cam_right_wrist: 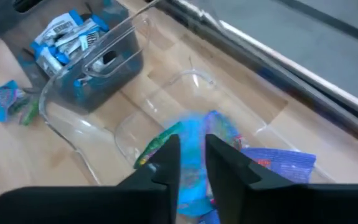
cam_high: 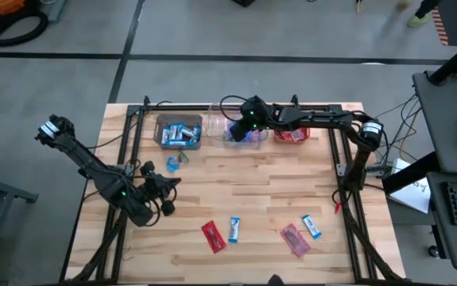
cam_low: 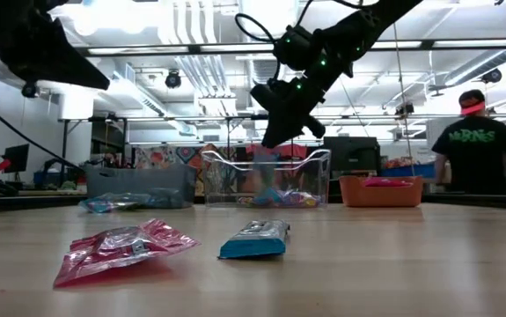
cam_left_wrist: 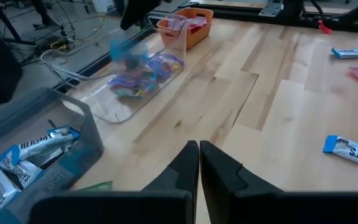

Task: Sort candy
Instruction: Put the light blue candy into the transparent bin, then put the red candy into the orange bin

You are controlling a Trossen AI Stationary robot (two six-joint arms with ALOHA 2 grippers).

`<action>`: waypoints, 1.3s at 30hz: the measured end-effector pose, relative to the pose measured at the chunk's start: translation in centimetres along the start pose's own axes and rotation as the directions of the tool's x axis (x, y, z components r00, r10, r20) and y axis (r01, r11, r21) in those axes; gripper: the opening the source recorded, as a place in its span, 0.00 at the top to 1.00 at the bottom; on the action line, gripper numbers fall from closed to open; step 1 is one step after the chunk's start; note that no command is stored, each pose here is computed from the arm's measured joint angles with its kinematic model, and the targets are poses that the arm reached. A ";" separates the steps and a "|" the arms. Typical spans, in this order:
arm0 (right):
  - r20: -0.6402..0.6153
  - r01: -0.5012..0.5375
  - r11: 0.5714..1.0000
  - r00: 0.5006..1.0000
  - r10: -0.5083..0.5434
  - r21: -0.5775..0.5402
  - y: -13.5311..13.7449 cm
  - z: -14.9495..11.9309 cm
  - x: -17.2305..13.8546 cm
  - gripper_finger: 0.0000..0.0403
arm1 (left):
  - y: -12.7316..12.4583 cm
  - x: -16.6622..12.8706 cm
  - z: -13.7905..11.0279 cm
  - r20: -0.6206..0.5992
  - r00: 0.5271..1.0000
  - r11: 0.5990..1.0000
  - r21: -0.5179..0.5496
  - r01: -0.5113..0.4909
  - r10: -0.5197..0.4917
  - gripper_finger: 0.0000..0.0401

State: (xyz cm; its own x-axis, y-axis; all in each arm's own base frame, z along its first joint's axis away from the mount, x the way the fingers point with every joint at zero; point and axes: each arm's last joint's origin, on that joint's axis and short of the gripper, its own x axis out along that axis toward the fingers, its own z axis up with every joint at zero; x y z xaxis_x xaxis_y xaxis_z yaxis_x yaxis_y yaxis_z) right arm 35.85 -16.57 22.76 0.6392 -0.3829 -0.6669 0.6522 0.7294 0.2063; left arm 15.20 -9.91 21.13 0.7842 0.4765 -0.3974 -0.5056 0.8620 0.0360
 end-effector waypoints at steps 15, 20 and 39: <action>0.016 -0.103 0.992 0.994 0.104 -0.067 1.1 0.8 -2.6 0.56 | -0.1 0.1 -0.1 0.000 1.000 0.999 -0.041 -0.001 0.001 1.00; -0.012 -0.271 0.941 0.962 0.274 -0.203 3.9 0.5 -5.2 0.57 | -0.1 0.1 -0.1 0.000 1.000 0.999 -0.044 0.001 -0.001 1.00; -0.448 -0.508 0.745 0.838 0.312 -0.433 13.6 -9.2 -12.1 0.60 | -3.3 0.3 1.5 0.059 0.970 0.968 0.101 0.229 -0.235 0.85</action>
State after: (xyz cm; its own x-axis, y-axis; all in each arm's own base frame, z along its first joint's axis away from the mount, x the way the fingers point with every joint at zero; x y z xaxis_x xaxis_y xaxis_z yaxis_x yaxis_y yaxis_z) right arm 33.26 3.15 27.06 0.5566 0.1603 -0.8152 -0.0155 0.9831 0.1827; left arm 17.62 -12.32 22.28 0.9010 0.2695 -0.3400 -0.2738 0.9611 0.0363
